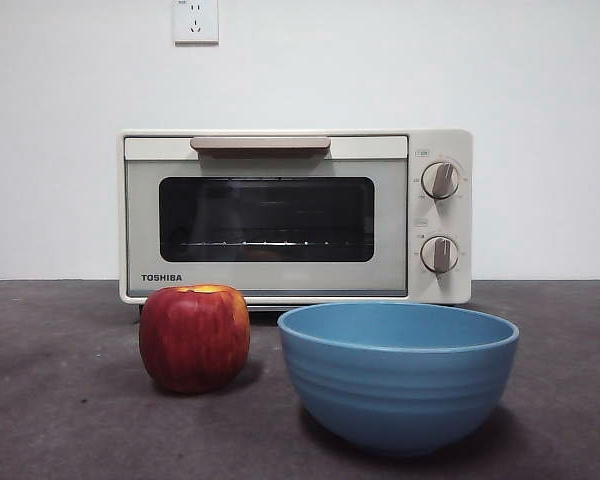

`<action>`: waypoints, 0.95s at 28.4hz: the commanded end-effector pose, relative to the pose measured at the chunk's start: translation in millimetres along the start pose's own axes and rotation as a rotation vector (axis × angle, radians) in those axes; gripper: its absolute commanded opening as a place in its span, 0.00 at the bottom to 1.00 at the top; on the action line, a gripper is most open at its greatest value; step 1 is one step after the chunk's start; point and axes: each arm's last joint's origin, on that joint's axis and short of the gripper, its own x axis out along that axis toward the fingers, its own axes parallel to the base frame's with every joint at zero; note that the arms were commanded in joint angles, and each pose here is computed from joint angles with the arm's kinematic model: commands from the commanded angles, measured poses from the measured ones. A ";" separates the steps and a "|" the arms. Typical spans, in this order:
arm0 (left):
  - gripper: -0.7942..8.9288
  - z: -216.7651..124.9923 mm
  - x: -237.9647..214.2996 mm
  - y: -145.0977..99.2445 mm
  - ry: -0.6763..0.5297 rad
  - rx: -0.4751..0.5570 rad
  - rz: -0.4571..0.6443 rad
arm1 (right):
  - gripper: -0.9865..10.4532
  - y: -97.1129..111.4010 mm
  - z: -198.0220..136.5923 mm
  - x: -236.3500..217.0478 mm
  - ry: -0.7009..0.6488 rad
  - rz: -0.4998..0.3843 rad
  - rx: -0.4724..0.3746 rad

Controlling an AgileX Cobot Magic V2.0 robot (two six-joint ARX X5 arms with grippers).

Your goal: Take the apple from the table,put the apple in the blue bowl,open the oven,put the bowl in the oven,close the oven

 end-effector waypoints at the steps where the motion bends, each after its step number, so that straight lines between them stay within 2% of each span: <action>1: 0.09 15.5 0.6 -7.0 0.060 0.085 -0.053 | 0.09 7.6 12.5 6.3 0.094 0.086 -0.084; 9: 0.09 36.0 8.2 -21.2 0.245 0.132 -0.128 | 0.09 33.0 22.3 27.4 0.393 0.248 -0.219; 15: 0.09 36.2 10.7 -27.8 0.282 0.161 -0.171 | 0.09 47.1 13.1 38.4 0.486 0.329 -0.261; 18: 0.09 36.0 10.7 -28.0 0.284 0.161 -0.172 | 0.10 50.5 13.0 41.2 0.480 0.352 -0.273; 19: 0.09 36.0 10.7 -28.0 0.284 0.161 -0.172 | 0.16 50.6 13.4 41.5 0.475 0.352 -0.274; 21: 0.09 35.9 10.6 -28.0 0.285 0.161 -0.172 | 0.44 50.3 13.3 42.0 0.479 0.337 -0.257; 22: 0.09 35.9 10.6 -28.0 0.285 0.161 -0.172 | 0.52 49.6 13.3 42.5 0.482 0.301 -0.227; 27: 0.09 36.1 10.7 -28.0 0.283 0.161 -0.173 | 0.52 53.8 8.7 52.1 0.519 0.312 -0.229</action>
